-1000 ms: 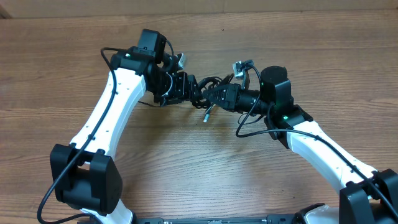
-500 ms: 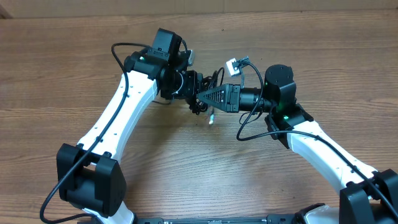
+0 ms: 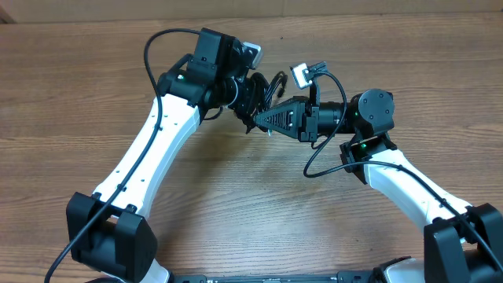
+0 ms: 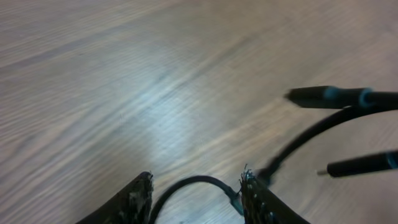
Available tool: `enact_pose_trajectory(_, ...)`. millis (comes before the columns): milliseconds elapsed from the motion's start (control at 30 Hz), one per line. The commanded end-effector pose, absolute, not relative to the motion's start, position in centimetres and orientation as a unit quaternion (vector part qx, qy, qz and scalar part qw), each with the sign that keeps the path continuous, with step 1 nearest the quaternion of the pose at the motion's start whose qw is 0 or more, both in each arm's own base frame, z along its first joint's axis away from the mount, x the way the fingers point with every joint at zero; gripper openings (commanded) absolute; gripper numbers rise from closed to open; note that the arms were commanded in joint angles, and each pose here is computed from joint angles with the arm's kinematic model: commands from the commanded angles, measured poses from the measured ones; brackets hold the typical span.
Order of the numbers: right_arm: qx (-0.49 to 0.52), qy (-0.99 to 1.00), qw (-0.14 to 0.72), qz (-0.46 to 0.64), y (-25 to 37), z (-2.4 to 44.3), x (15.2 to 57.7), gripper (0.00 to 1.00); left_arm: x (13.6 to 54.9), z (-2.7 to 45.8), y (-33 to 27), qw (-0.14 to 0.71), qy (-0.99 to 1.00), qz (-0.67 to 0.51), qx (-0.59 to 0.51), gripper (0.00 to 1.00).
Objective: Untangle cables
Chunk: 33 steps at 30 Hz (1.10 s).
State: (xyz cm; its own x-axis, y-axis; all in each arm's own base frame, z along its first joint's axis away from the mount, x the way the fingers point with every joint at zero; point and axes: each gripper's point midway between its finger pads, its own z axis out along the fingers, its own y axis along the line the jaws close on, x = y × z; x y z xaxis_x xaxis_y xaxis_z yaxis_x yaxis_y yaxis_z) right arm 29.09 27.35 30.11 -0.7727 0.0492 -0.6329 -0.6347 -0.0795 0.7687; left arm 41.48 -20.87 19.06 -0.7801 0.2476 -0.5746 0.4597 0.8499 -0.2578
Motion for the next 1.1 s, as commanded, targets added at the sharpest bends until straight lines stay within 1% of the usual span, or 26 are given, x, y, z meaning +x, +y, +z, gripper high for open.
enact_pose_trajectory(0,-0.391,0.585,0.171,0.690,27.0,31.4,22.1,0.04,47.4,17.2,-8.8,0.314,0.949,-0.039,-0.009,0.48)
enact_pose_trajectory(100,-0.407,0.581,0.157,0.687,26.7,31.1,21.5,0.04,48.2,17.4,-5.9,0.321,0.944,-0.040,-0.066,0.50)
enact_pose_trajectory(200,-0.417,0.574,0.169,0.684,26.7,31.0,21.5,0.04,48.3,17.3,-2.5,0.317,0.938,-0.040,-0.131,0.50)
enact_pose_trajectory(333,-0.434,0.562,0.189,0.679,26.7,31.0,21.5,0.04,48.1,17.1,-1.0,0.305,0.934,-0.066,-0.172,0.52)
enact_pose_trajectory(400,-0.442,0.555,0.200,0.676,26.8,30.7,21.6,0.04,48.1,17.1,-0.8,0.300,0.931,-0.087,-0.187,0.47)
enact_pose_trajectory(433,-0.450,0.548,0.209,0.673,26.8,30.5,21.7,0.04,48.1,17.1,-1.0,0.296,0.929,-0.106,-0.195,0.38)
enact_pose_trajectory(533,-0.449,0.545,0.230,0.669,27.1,29.8,22.4,0.04,48.1,17.4,-2.5,0.288,0.927,-0.155,-0.181,0.18)
enact_pose_trajectory(567,-0.441,0.550,0.238,0.668,27.2,29.6,22.8,0.06,48.1,17.5,-2.8,0.287,0.928,-0.164,-0.173,0.14)
enact_pose_trajectory(600,-0.429,0.558,0.248,0.666,27.4,29.3,23.4,0.08,48.0,17.6,-3.6,0.284,0.930,-0.180,-0.150,0.12)
enact_pose_trajectory(633,-0.406,0.575,0.263,0.660,27.8,28.8,24.6,0.14,47.8,17.7,-4.4,0.282,0.931,-0.193,-0.128,0.10)
enact_pose_trajectory(667,-0.375,0.598,0.275,0.652,28.0,28.2,25.9,0.17,47.5,17.8,-5.3,0.277,0.932,-0.209,-0.106,0.08)
enact_pose_trajectory(733,-0.312,0.647,0.299,0.628,28.2,26.8,28.5,0.19,46.9,18.1,-7.0,0.268,0.931,-0.239,-0.067,0.04)
enact_pose_trajectory(767,-0.258,0.690,0.315,0.598,28.0,25.2,30.7,0.22,46.5,18.2,-8.1,0.262,0.929,-0.257,-0.041,0.04)
enact_pose_trajectory(800,-0.232,0.711,0.324,0.579,27.8,24.3,31.8,0.22,46.2,18.3,-8.8,0.259,0.928,-0.266,-0.025,0.04)
enact_pose_trajectory(833,-0.177,0.755,0.342,0.531,26.8,22.3,34.0,0.25,45.9,18.4,-9.4,0.255,0.927,-0.274,-0.012,0.04)
enact_pose_trajectory(900,-0.132,0.791,0.363,0.476,25.5,20.4,35.9,0.31,45.0,18.5,-11.1,0.237,0.924,-0.301,0.008,0.04)
enact_pose_trajectory(933,-0.120,0.799,0.369,0.460,25.0,20.0,36.4,0.32,44.7,18.5,-11.6,0.231,0.923,-0.309,0.011,0.04)
enact_pose_trajectory(1000,-0.106,0.806,0.379,0.443,24.5,19.7,37.0,0.36,44.0,18.8,-12.7,0.219,0.918,-0.331,0.020,0.04)
enact_pose_trajectory(1033,-0.102,0.808,0.388,0.431,24.2,19.5,37.4,0.40,43.4,19.1,-13.8,0.208,0.912,-0.352,0.029,0.04)
enact_pose_trajectory(1067,-0.104,0.810,0.395,0.420,24.0,19.4,37.6,0.41,43.1,19.2,-14.3,0.201,0.910,-0.362,0.031,0.04)
